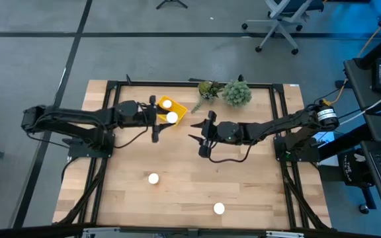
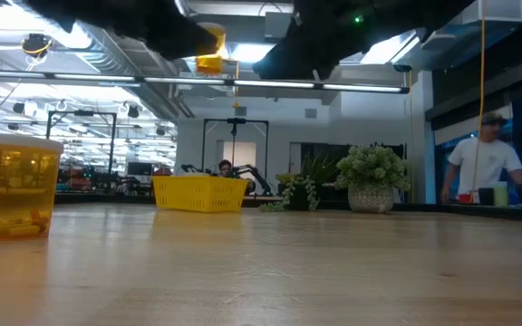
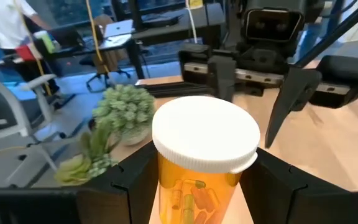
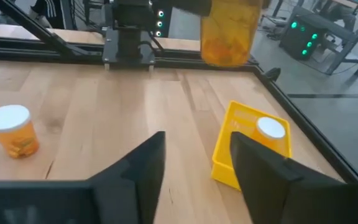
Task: Pick and place pill bottles into a basket
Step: Put the top right orange pill bottle into the yellow bin
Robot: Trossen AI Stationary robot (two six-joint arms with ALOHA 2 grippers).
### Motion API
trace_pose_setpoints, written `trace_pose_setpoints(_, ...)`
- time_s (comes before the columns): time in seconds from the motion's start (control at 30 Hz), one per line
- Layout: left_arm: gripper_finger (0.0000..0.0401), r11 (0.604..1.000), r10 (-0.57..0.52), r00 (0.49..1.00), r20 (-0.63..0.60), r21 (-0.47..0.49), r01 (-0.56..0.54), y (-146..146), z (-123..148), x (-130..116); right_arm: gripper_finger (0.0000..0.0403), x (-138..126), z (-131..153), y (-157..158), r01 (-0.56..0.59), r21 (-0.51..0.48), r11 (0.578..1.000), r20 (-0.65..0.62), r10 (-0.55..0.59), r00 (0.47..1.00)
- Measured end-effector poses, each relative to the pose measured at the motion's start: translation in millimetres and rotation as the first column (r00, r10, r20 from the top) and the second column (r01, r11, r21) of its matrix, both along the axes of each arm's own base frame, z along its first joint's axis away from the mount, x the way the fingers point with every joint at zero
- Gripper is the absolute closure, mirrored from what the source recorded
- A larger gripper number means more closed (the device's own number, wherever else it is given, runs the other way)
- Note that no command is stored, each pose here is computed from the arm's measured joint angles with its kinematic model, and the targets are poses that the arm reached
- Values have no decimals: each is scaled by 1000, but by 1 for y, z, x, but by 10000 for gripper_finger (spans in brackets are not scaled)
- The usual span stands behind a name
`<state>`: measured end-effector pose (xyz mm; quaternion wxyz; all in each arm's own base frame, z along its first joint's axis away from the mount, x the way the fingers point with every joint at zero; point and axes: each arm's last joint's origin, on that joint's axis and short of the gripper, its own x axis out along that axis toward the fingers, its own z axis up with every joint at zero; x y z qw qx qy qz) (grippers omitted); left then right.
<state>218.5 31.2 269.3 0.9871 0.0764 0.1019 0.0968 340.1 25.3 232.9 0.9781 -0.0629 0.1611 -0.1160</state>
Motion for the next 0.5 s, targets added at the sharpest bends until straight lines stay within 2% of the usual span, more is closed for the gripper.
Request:
trace_pose_setpoints(0.2,208,999,50,999,7,-7,-50,10,-10,-17,294,-5,-10,2,-4,9,1000,19,4,1000)
trace_pose_setpoints(0.4,202,995,86,996,18,-48,-86,21,-26,-25,365,-39,-52,-7,20,71,997,143,-30,989)
trace_pose_setpoints(0.5,201,994,98,993,65,-47,-95,26,-31,-27,394,-55,-57,-13,28,74,997,245,-46,968)
